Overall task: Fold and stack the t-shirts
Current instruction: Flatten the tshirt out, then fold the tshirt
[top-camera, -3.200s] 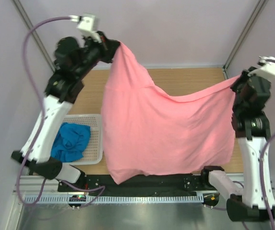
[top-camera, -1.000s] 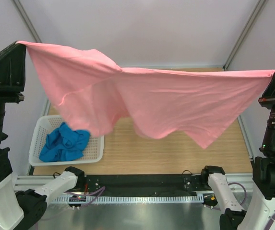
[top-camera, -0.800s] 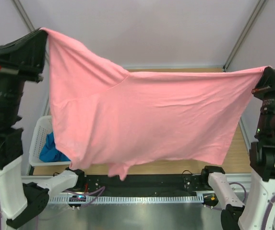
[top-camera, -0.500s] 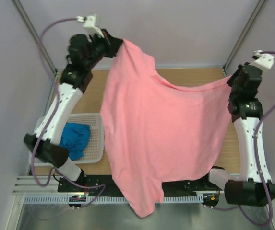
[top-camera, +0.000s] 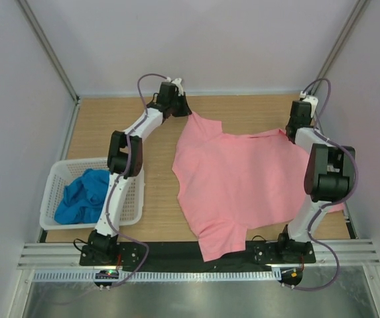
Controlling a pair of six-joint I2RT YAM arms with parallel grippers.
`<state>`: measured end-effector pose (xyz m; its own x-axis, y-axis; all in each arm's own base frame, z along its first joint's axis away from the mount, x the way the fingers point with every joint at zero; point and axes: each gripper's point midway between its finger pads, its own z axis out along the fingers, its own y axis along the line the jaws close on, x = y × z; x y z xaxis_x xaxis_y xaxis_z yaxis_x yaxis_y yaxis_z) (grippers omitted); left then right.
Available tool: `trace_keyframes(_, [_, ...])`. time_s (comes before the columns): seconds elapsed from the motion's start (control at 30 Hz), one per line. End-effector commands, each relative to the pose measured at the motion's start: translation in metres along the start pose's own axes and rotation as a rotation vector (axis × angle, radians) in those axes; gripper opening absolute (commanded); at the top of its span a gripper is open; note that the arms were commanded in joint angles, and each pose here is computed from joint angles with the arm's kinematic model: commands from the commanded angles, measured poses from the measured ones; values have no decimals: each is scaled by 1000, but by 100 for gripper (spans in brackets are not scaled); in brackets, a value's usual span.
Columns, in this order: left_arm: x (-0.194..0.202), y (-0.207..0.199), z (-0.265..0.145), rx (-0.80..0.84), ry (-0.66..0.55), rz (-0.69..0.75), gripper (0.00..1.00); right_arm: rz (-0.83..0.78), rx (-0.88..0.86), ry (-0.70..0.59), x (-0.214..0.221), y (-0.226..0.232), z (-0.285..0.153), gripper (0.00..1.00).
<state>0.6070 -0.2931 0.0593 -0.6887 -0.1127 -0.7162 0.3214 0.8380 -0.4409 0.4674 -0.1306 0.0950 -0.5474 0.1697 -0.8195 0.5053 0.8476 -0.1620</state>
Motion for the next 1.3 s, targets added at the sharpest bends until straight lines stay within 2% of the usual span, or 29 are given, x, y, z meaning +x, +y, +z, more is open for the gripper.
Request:
trace_keyframes(0.0, [-35,-16,-10,43,-67,20,0,63,9,-164,-71,1,8,1])
trace_keyframes(0.13, [-37,-15,-13,32,-76,11,0,71,13,-135,-68,2,15,1])
trace_keyframes(0.33, [-61,-27,-40,20,-126,11,0,129,54,-66,-68,-11,20,1])
trace_keyframes(0.5, [-82,-54,-72,46,-164,35,0,171,65,-22,-78,-24,34,1])
trace_keyframes(0.73, [-86,-83,-114,64,-162,79,0,232,32,20,-84,-35,51,1])
trace_keyframes(0.93, [-61,-107,-148,62,-117,117,0,264,-7,104,-74,-28,44,1])
trace_keyframes(1.07, [-44,-131,-171,75,-80,152,0,261,-10,207,-59,-25,38,1])
trace_keyframes(1.27, [-12,-155,-191,73,-40,186,0,287,14,243,-58,-36,20,1])
